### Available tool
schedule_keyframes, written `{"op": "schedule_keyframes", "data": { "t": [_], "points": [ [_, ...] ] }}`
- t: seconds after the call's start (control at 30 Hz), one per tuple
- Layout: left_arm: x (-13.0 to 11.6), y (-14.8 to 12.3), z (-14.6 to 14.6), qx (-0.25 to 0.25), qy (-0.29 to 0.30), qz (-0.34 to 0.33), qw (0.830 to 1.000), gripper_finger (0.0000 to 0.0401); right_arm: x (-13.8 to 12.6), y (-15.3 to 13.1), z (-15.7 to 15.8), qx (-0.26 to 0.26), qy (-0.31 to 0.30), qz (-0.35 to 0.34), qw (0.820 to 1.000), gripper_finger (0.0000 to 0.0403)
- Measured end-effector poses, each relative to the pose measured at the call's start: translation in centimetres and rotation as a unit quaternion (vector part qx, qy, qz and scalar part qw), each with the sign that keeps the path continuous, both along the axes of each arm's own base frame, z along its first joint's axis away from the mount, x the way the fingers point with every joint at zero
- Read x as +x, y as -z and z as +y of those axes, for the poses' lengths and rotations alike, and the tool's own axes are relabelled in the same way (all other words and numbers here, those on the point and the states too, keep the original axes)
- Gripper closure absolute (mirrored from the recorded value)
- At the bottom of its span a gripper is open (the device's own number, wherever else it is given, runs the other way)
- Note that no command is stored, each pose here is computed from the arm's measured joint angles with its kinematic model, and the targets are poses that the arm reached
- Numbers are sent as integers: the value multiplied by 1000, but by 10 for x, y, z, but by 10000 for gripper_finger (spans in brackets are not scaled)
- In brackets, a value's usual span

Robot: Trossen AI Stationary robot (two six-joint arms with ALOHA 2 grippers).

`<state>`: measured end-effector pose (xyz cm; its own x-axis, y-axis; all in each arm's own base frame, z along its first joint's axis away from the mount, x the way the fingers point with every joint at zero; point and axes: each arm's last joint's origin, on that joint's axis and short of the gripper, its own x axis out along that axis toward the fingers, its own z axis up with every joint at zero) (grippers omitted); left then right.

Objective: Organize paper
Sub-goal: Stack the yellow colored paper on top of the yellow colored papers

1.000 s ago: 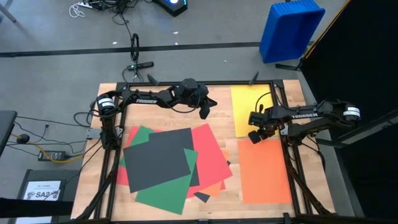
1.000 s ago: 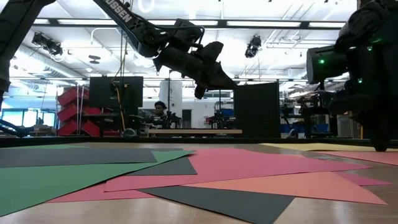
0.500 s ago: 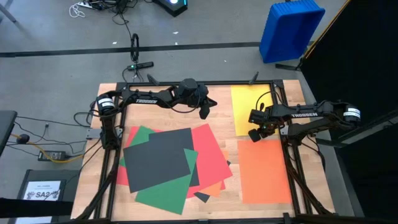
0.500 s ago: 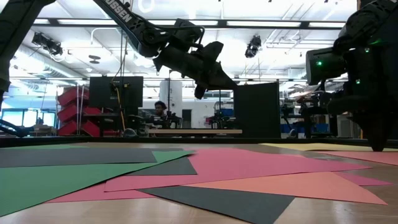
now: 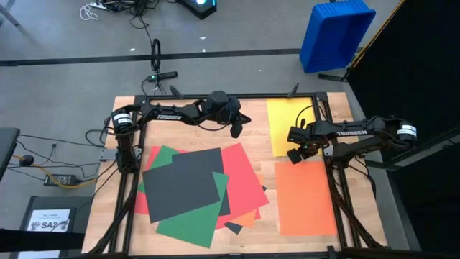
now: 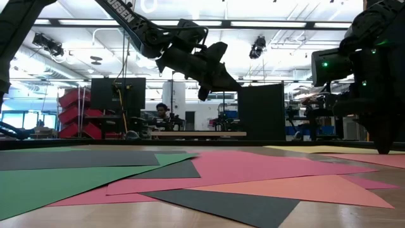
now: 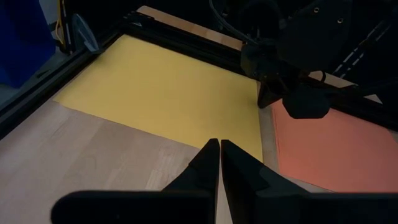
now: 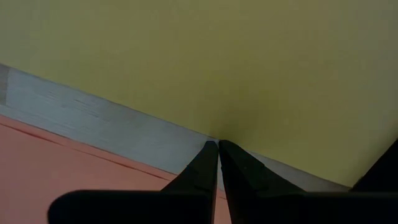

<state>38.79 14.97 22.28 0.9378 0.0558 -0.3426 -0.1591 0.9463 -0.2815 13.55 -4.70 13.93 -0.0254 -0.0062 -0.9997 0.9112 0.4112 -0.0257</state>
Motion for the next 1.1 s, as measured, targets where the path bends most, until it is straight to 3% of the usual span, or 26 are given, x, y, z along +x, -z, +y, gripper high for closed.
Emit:
{"op": "schedule_keyframes", "data": {
  "t": [0.5, 0.8, 0.97, 1.1],
  "points": [
    [1, 0, -3, 0, 4, 0, 1000, 401, 0, 0, 0, 1, -3, 0, 1000, 403],
    [2, 0, -5, 0, 6, 0, 1000, 401, 9, -17, 2, 1, -20, 2, 1000, 403],
    [2, 0, -5, -1, 7, 1, 1000, 401, 21, -32, 0, 5, -25, -35, 999, 403],
    [2, 0, -5, 0, 7, 0, 1000, 401, 44, -50, -14, -52, -49, -135, 988, 403]
  ]
}}
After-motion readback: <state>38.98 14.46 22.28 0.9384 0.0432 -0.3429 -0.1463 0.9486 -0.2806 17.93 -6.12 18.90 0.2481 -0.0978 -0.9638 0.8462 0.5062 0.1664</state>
